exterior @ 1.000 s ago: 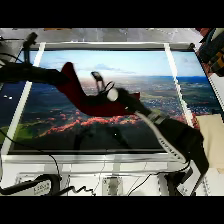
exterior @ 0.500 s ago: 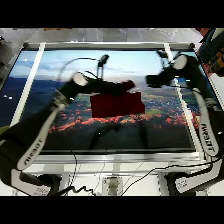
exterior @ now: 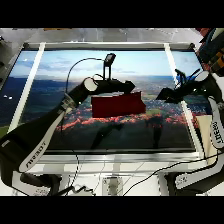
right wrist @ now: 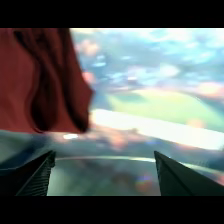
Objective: Fold the clothes and pants, and hang the long-sleeved shirts on hangers.
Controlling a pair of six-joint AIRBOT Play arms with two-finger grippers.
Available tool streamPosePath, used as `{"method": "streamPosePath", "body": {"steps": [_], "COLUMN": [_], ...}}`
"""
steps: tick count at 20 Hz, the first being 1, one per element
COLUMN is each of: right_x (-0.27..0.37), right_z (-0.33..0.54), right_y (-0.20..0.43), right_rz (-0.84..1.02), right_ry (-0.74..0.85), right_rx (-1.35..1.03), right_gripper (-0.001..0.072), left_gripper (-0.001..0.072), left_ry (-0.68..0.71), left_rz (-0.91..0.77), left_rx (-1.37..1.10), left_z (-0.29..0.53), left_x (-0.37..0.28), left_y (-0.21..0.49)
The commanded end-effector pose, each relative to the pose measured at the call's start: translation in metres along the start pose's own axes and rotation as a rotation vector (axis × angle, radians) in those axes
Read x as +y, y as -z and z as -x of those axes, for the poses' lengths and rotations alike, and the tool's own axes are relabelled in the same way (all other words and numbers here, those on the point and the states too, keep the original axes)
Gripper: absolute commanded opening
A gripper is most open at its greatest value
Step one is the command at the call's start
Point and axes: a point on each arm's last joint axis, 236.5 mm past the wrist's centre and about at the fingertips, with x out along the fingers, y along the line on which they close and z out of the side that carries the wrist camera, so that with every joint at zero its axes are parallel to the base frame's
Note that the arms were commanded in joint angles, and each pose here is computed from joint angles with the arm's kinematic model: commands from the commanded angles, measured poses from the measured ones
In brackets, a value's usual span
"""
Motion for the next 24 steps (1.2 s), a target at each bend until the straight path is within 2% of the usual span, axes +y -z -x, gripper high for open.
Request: {"method": "streamPosePath", "body": {"steps": [1, 6, 10, 11, 12, 13, 14, 19, 24], "right_x": [0.012, 0.056, 0.097, 0.106, 0.113, 0.117, 0.121, 0.139, 0.110], "right_z": [-0.053, -0.130, -0.147, -0.148, -0.148, -0.147, -0.146, -0.100, 0.004], "right_y": [0.004, 0.004, -0.009, -0.012, -0.017, -0.022, -0.027, -0.055, -0.074], "right_rz": [-0.088, -0.083, 0.007, 0.051, 0.085, 0.116, 0.140, 0.192, 0.167], "right_ry": [-0.141, -0.170, -0.175, -0.173, -0.163, -0.149, -0.139, -0.180, -0.193], "right_rx": [0.005, 0.029, -0.027, -0.038, -0.054, -0.069, -0.084, -0.137, -0.225], "right_gripper": [0.0684, 0.0684, 0.0665, 0.0556, 0.0356, 0.0113, 0.0011, 0.0010, 0.0010], "left_gripper": [0.0704, 0.0703, 0.0703, 0.0704, 0.0703, 0.0704, 0.0703, 0.0703, 0.0703], "left_ry": [-0.025, -0.047, -0.067, -0.069, -0.069, -0.065, -0.060, -0.049, -0.082], "left_rz": [-0.014, 0.010, 0.023, 0.024, 0.026, 0.028, 0.029, 0.032, -0.154], "left_rx": [0.009, 0.020, 0.008, 0.007, 0.012, 0.021, 0.032, 0.077, 0.038], "left_z": [0.023, 0.032, 0.038, 0.039, 0.040, 0.040, 0.041, 0.049, 0.079], "left_x": [0.019, 0.041, 0.055, 0.057, 0.058, 0.058, 0.057, 0.060, 0.049], "left_y": [-0.011, -0.012, -0.017, -0.018, -0.017, -0.015, -0.012, -0.005, -0.029]}}
